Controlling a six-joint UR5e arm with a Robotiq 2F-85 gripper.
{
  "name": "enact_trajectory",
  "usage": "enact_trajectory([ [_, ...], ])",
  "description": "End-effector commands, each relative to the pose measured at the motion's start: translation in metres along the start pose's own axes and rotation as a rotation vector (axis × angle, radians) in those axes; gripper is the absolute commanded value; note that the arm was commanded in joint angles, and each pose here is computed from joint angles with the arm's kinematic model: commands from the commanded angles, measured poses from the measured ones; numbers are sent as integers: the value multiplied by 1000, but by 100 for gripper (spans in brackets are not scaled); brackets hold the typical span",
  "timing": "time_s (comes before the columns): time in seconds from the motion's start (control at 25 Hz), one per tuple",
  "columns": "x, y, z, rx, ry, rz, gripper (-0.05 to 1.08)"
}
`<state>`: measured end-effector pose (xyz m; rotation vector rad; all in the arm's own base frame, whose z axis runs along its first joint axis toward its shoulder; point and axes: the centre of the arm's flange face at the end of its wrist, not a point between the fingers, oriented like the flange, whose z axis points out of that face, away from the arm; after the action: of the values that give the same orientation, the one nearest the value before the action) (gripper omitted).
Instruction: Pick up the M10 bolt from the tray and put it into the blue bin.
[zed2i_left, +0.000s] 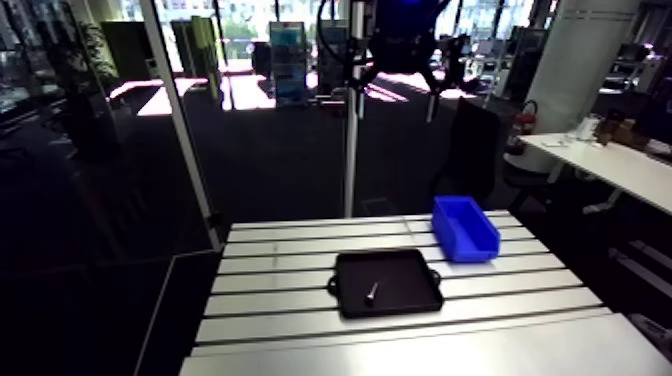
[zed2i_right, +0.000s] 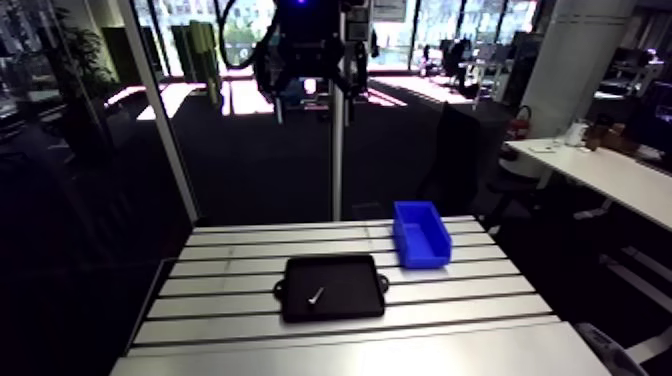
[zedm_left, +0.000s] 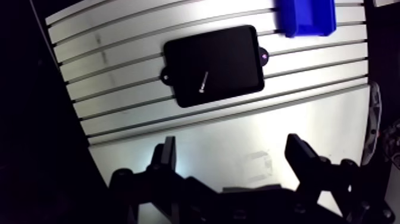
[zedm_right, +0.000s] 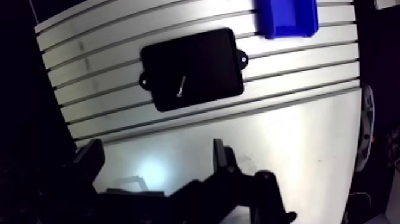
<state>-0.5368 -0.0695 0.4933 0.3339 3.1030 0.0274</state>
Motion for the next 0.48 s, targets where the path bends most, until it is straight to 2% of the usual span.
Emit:
enact_trajectory([
  [0.04,-5,0,13,-6,-32,68,0],
  [0.32,-17,2,48,-16,-77,178,0],
  [0.48,-18,2,73,-9,-46,192,0],
])
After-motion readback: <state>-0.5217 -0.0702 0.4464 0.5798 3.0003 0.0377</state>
